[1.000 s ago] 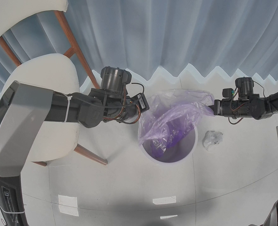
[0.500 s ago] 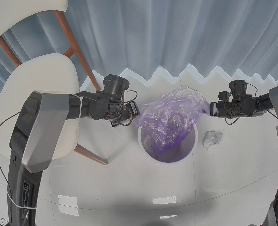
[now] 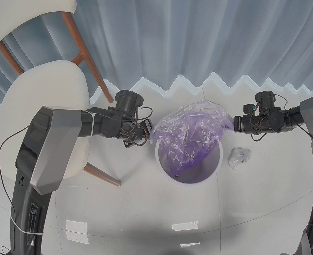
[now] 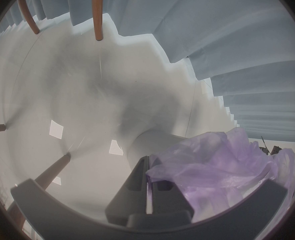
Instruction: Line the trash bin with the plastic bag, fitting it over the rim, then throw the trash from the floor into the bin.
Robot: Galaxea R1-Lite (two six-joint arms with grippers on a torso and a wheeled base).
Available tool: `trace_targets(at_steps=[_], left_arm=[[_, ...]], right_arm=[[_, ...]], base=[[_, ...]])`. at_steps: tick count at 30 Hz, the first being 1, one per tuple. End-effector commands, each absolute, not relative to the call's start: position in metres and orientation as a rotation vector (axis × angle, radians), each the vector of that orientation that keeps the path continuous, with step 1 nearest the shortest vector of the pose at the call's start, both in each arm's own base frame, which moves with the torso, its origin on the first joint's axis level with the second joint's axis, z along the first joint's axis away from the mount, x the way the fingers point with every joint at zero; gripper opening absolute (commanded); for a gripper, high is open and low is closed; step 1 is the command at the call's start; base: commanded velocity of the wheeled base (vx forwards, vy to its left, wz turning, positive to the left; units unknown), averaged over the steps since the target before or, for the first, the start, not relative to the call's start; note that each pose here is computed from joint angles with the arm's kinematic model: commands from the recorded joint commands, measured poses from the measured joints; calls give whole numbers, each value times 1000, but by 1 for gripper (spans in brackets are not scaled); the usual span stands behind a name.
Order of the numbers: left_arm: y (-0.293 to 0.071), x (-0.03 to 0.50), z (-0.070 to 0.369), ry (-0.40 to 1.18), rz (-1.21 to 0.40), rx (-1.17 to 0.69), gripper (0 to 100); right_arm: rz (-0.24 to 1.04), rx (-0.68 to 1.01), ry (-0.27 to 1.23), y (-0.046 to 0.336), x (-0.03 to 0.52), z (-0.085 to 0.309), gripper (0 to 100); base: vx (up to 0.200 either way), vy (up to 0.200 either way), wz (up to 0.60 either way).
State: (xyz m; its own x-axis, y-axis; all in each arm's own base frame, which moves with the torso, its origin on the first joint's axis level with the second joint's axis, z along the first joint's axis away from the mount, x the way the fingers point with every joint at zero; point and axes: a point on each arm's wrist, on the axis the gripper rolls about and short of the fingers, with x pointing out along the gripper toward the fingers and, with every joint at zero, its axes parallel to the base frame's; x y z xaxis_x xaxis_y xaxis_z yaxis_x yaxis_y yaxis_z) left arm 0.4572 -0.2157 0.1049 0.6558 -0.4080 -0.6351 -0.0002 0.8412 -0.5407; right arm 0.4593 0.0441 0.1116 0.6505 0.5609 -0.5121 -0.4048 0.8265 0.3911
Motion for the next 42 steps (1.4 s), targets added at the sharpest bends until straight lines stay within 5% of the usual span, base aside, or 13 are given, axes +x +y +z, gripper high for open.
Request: trace_targets(at_steps=[1,3,4,10,18,19,32,42], left_arm=[[-218,456,107,826,-243,-532,0],[-220,454,111,818,-250,-532,0],[-220,452,118,807,-259,-537,0],[-216,438,160,730,-305,-551,0],[-221,428,158,731,-254,-520,0],[-225,422,145,779,-250,-502,100],[-212,386,192,711,-319,-531,100],[-224,320,185,1030,-219,-550,100]], right_arm=[[553,256,686,44,454,107,0],[550,259,691,43,445,113,0],[548,263,697,41,439,115,100],[541,279,736,37,388,129,100],[533,293,716,35,353,130,100],[525,306,714,35,349,127,100],[454,299,655,33,351,122,100],[479,290,630,42,353,126,100]], base=[[0,0,0],[0,0,0],[0,0,0],[0,0,0],[0,0,0],[0,0,0],[0,0,0],[0,0,0]])
